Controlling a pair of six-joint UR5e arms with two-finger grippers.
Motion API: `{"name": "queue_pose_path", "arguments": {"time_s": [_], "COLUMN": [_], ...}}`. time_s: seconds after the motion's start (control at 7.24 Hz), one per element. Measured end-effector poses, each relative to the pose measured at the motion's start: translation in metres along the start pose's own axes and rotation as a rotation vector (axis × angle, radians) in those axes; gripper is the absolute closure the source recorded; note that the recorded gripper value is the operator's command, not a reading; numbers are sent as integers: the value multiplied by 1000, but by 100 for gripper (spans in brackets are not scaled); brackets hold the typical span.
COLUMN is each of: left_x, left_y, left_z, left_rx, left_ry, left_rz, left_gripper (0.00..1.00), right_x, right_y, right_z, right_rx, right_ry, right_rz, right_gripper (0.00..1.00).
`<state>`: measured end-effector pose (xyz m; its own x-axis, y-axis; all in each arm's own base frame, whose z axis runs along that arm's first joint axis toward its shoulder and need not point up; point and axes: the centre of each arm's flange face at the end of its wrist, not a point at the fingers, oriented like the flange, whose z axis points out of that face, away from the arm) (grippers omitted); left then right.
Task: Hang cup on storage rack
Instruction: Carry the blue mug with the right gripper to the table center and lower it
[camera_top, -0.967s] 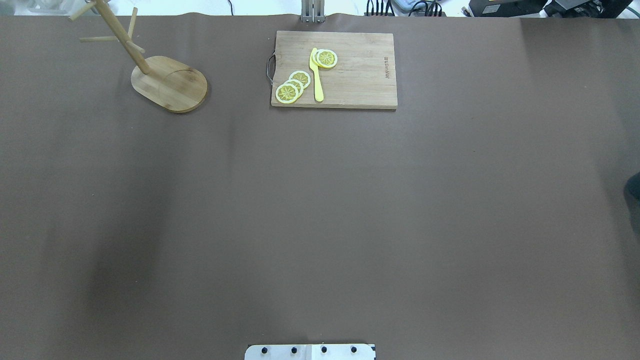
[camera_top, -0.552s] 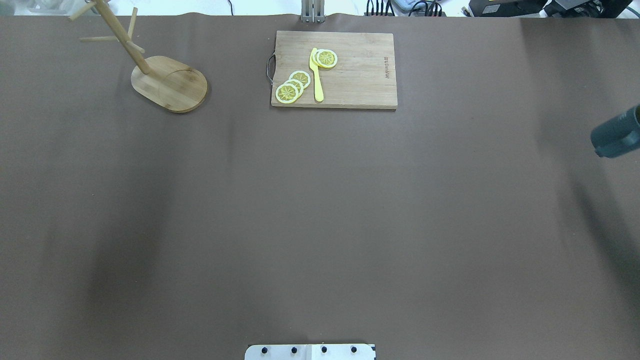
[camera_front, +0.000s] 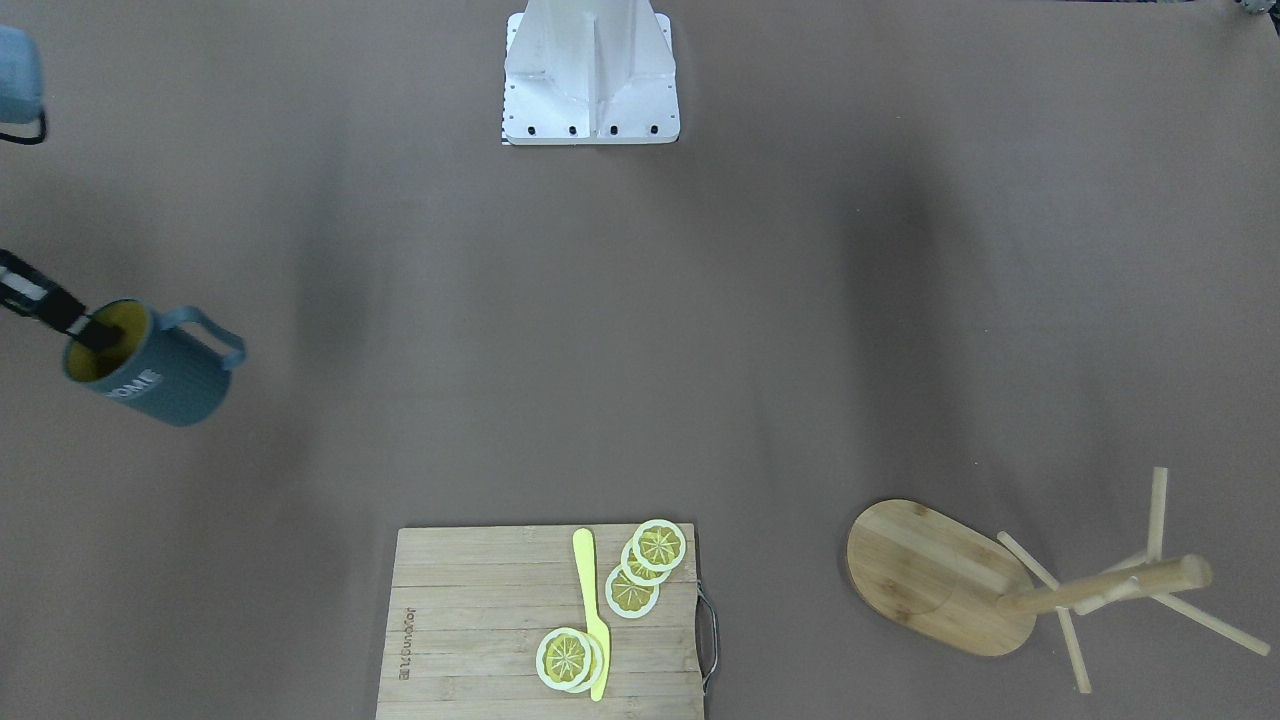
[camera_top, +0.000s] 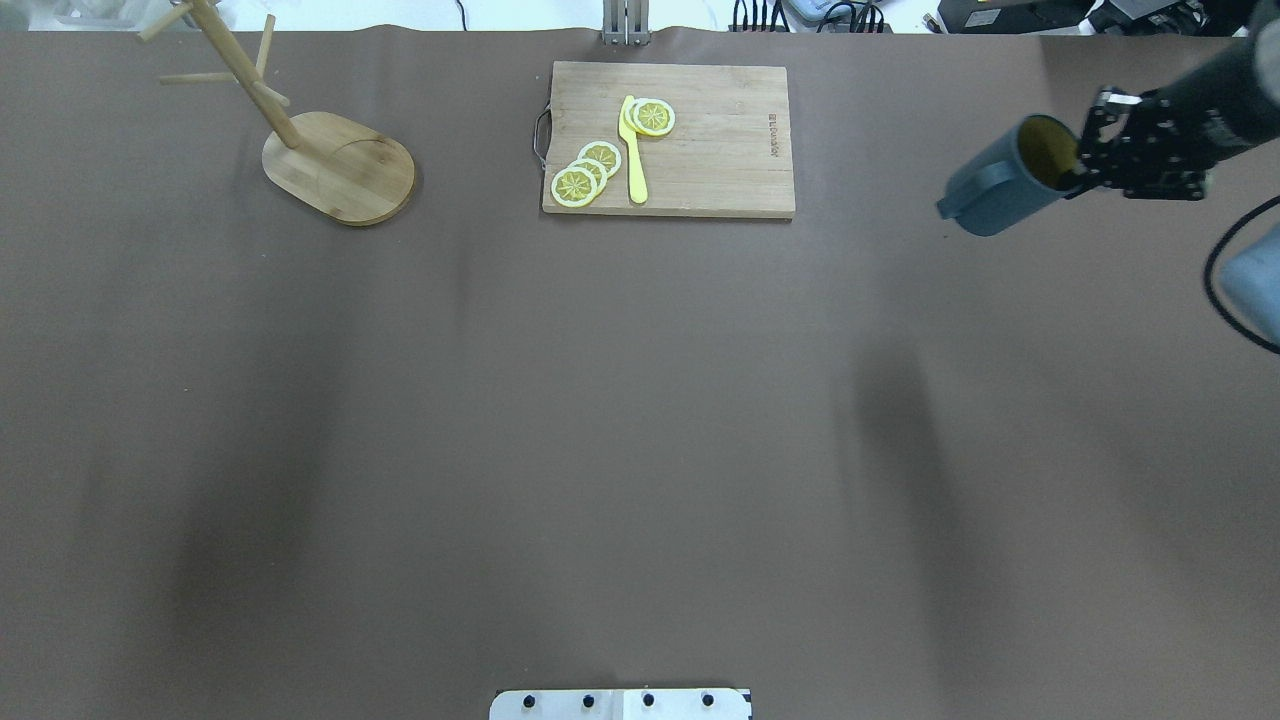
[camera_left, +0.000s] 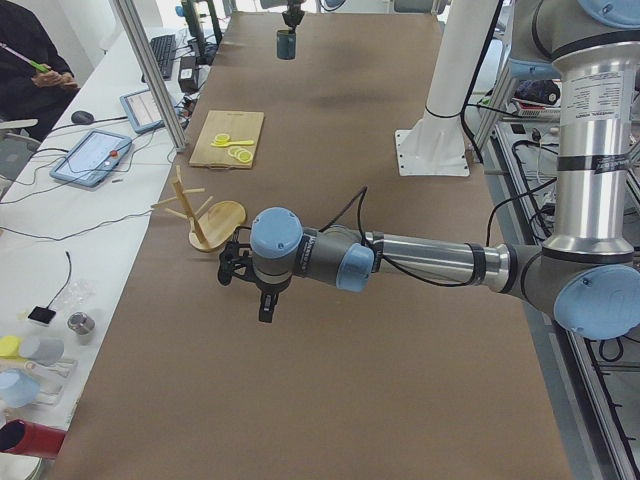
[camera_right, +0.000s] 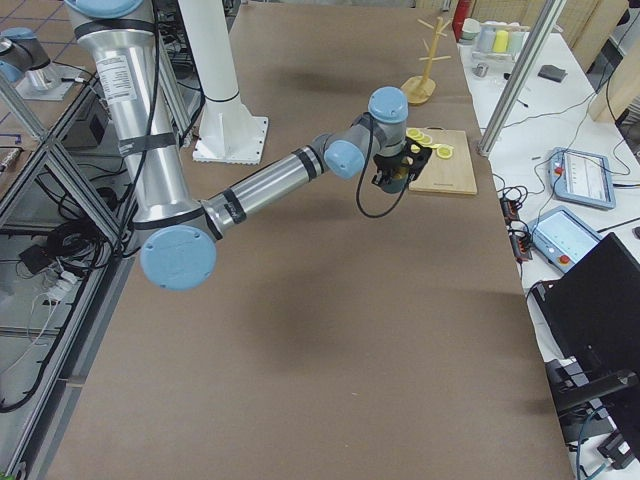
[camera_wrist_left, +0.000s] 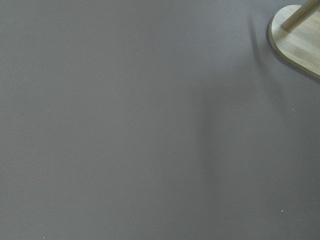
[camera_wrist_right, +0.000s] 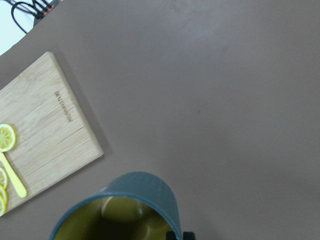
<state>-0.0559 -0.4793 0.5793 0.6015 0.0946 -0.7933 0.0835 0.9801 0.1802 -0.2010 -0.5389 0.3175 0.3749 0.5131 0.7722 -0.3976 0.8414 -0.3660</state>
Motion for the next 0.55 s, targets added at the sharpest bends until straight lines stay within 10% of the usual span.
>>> {"name": "queue_pose_path", "arguments": {"time_s": [0.55], "left_x": [-4], "left_y": [2], "left_z": [4], "left_rx": [-11], "left_ry": [14], "left_rz": [-13], "left_gripper": [2], "right_x": [-174], "right_y": [188], "right_z": [98], "right_rx": [31], "right_ry": [153], "right_rz": [66], "right_gripper": [100]}}
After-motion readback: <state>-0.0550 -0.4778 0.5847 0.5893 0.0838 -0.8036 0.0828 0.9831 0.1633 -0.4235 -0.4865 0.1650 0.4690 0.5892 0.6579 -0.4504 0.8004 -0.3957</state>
